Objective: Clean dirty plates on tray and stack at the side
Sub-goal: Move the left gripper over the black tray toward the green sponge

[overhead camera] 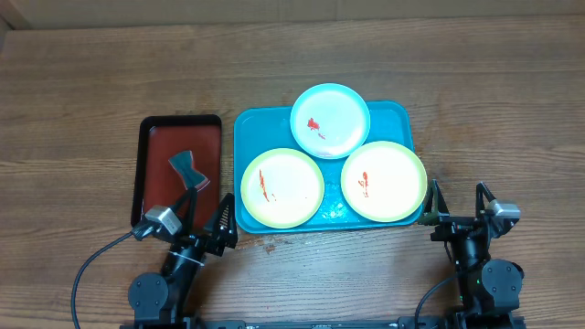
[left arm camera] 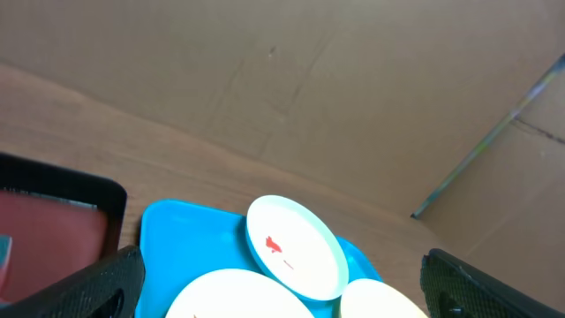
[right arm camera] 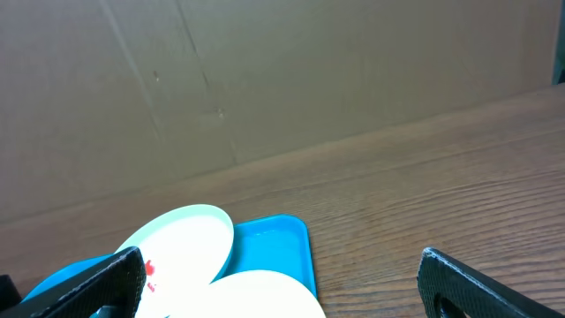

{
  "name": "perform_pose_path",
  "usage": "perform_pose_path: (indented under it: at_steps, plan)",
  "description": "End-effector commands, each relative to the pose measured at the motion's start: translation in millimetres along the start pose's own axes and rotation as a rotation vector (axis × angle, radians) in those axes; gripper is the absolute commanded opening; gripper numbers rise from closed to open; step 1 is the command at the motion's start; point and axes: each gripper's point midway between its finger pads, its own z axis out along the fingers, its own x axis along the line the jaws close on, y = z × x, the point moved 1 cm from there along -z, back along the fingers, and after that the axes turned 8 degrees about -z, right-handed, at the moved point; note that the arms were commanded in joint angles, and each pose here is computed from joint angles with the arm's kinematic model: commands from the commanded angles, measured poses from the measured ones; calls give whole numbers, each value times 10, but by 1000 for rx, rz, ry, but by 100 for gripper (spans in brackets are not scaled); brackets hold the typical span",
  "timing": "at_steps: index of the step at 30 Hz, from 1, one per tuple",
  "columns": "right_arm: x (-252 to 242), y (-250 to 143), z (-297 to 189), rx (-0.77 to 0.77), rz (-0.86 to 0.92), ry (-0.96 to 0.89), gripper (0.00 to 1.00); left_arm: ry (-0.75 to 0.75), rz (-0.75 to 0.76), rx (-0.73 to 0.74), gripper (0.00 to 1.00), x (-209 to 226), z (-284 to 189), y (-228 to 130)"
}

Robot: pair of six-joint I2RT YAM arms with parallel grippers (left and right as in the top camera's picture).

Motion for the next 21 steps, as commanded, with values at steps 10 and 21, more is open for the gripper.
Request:
perform_pose_path:
  at_steps: [10, 21]
  plan:
    - [-30, -20, 2, -3, -3, -13, 100, -20, 355, -48, 100, -145, -28, 166]
    - [-29, -19, 2, -3, -3, -13, 100, 144, 462, -55, 100, -267, -117, 617]
